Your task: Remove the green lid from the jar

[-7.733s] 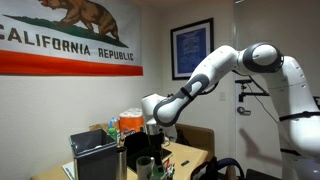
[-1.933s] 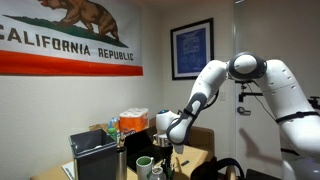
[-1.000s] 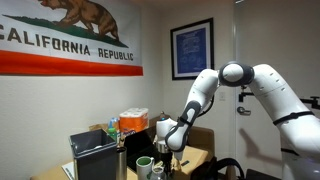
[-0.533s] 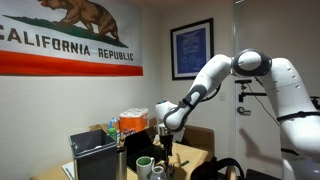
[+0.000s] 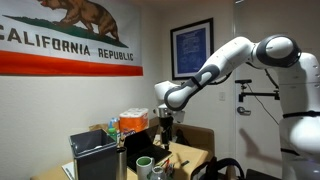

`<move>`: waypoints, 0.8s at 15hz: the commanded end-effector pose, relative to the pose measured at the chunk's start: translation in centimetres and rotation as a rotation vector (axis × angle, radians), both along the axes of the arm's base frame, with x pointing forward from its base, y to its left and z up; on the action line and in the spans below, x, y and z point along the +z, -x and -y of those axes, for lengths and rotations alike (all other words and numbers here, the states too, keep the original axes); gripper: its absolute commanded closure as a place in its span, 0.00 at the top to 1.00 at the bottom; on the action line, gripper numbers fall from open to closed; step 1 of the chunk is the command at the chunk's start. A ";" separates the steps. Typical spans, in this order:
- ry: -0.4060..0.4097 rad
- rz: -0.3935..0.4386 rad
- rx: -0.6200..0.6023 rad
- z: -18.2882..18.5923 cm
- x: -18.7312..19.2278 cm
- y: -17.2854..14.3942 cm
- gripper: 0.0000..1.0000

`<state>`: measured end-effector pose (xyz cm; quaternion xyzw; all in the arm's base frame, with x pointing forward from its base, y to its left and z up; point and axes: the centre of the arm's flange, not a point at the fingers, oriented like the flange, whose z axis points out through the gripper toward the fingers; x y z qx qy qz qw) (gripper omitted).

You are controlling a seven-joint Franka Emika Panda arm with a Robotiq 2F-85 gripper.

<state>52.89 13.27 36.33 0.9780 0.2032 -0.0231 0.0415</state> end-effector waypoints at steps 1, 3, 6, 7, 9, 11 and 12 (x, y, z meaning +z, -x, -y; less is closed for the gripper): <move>0.025 -0.035 0.014 -1.9 1.6 0.9 1.00; 0.031 -0.066 0.038 -3.1 1.5 1.0 1.00; 0.027 -0.088 0.070 -4.4 1.2 1.1 1.00; 0.023 -0.093 0.078 -4.8 1.3 1.0 1.00; 0.003 -0.088 0.099 -5.5 1.1 0.7 1.00; -0.009 -0.094 0.108 -6.0 0.8 0.5 1.00; -0.020 -0.096 0.112 -6.2 0.7 0.3 1.00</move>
